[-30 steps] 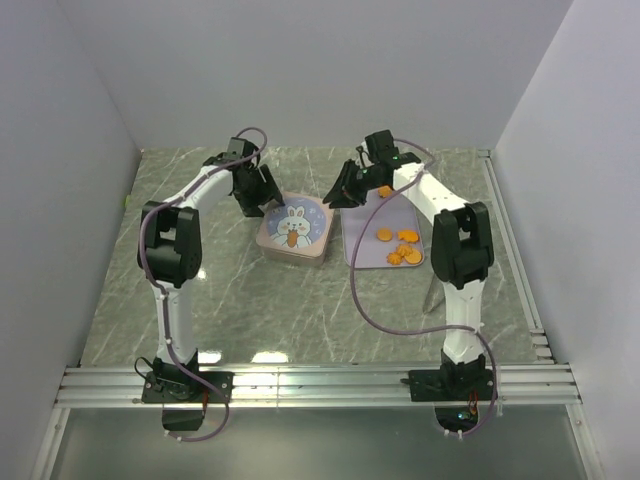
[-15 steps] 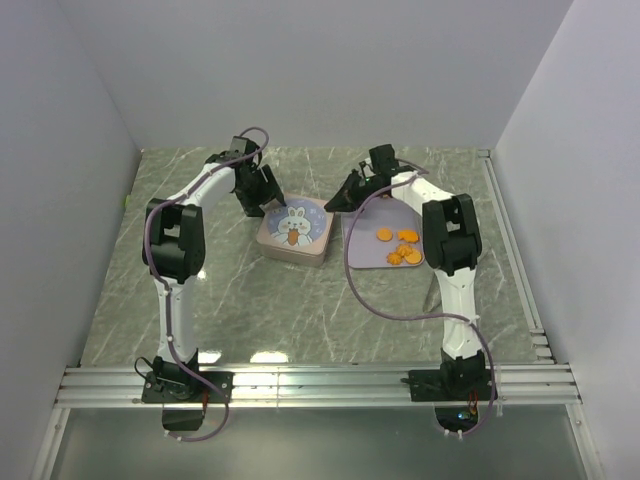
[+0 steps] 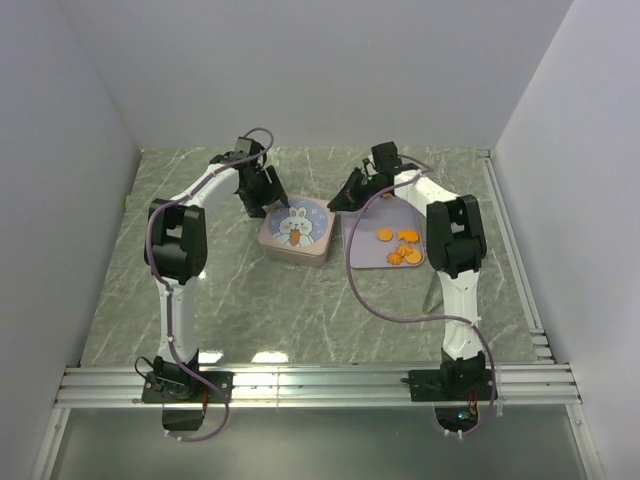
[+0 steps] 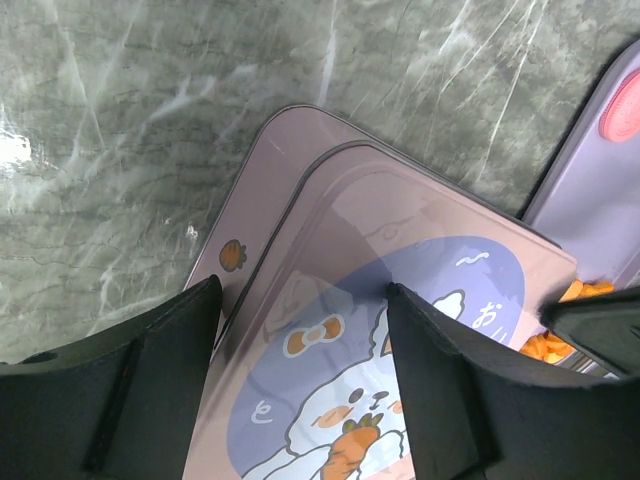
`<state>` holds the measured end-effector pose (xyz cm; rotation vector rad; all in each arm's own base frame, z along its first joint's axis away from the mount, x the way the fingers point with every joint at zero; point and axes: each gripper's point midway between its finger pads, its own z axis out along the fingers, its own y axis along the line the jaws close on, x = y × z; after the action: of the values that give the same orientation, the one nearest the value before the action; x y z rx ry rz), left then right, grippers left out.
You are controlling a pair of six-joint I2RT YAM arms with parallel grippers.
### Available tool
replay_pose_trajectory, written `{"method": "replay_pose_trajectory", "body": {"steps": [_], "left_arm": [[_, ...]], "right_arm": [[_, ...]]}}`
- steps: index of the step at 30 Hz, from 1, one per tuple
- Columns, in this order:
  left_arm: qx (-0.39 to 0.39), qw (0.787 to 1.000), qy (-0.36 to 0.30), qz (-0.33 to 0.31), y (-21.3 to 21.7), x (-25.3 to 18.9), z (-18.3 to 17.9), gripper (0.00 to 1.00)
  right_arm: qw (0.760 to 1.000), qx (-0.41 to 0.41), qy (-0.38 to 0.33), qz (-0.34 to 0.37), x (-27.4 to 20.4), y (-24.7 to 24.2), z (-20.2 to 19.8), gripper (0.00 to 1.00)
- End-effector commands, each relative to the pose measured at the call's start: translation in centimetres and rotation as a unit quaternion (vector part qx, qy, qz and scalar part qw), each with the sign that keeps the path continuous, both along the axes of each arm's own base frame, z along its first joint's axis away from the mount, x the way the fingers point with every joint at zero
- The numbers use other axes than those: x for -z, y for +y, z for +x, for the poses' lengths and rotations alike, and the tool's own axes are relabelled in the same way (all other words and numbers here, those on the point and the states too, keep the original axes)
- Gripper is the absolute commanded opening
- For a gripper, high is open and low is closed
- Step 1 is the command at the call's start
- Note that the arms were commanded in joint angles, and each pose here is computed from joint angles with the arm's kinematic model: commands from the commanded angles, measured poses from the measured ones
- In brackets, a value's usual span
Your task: Pack the cookies
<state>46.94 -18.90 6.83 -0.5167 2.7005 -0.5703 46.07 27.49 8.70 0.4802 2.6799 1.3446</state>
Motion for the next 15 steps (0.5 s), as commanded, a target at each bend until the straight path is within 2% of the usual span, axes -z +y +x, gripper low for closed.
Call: {"method": "replay_pose_trajectory", "body": {"steps": [1,3,4,7,15], "left_arm": [[-0.001,1.0,-0.025,0.003,0.8,-2.5,-0.4,0.73],[-0.01,1.0,-0.029,0.004,1.5,-2.8,-0.2,0.74],[-0.011,1.0,-0.028,0.005,1.7,-2.8,-0.3,0.74],[-0.019,0.999,-0.029,0.01,2.5,-2.8,-0.3,0.74],[-0.057,0.997,-0.045,0.009,5.7,-3.9,-0.1,0.75]], "right_arm": [[0.998,-0.006,-0.07,-0.007,-5.8,-0.5,-0.5,0.24],[0.996,-0.005,-0.085,-0.016,-7.2,-1.0,-0.9,0.3],[0.996,-0.005,-0.087,-0.022,-7.4,-1.3,-1.1,0.38],[0.994,-0.008,-0.091,-0.055,-7.8,-2.2,-1.9,0.53],[0.991,-0.022,-0.061,-0.118,-3.8,-3.9,-4.6,0.55]]}}
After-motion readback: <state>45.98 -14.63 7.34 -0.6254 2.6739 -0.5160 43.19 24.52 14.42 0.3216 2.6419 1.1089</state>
